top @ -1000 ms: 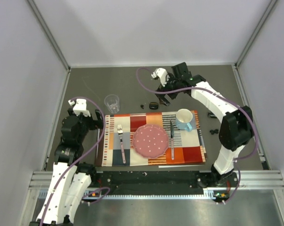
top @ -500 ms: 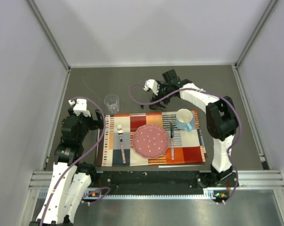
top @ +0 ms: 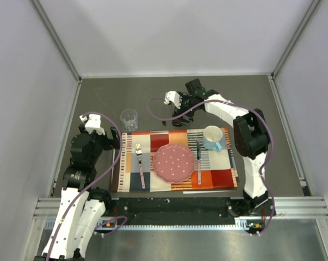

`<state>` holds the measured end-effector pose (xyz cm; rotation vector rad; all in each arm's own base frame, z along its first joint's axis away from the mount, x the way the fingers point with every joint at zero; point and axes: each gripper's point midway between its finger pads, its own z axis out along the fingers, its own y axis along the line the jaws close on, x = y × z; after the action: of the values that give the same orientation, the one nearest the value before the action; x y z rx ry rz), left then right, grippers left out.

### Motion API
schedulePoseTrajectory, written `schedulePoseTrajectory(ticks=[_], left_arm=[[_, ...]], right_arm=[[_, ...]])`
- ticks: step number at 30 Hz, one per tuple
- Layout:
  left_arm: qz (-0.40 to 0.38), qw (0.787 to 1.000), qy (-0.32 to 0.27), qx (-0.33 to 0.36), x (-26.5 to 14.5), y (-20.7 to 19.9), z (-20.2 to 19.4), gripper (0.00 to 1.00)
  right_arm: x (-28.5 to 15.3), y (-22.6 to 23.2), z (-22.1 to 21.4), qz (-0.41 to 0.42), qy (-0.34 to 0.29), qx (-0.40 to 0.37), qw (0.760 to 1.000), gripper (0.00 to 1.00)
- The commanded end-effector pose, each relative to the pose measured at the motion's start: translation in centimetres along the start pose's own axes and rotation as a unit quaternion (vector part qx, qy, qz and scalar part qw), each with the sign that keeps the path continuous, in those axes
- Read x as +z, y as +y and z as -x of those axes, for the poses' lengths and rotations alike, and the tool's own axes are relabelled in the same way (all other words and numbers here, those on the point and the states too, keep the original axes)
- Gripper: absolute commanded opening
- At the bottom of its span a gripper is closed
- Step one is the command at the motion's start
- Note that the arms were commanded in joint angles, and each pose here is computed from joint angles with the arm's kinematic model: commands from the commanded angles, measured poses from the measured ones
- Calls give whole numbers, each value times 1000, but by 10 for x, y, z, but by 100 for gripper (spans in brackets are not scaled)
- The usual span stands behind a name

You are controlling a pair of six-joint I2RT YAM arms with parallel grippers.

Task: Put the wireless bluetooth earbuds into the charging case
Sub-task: Pick up the charging case at the center of the board.

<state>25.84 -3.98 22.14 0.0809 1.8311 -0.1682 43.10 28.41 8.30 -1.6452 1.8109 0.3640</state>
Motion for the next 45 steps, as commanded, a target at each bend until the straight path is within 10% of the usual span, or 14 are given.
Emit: schedulePoseTrajectory(ticks=[1,45], left_arm=[[-4,999,-34,8,0,-1,18,99],[-4,999,-30,11,1,-1,15,99]], right_arm=[[8,-1,7,9,-6,-21,1000,92],[20,-7,19,39,-19,-57,997,96]])
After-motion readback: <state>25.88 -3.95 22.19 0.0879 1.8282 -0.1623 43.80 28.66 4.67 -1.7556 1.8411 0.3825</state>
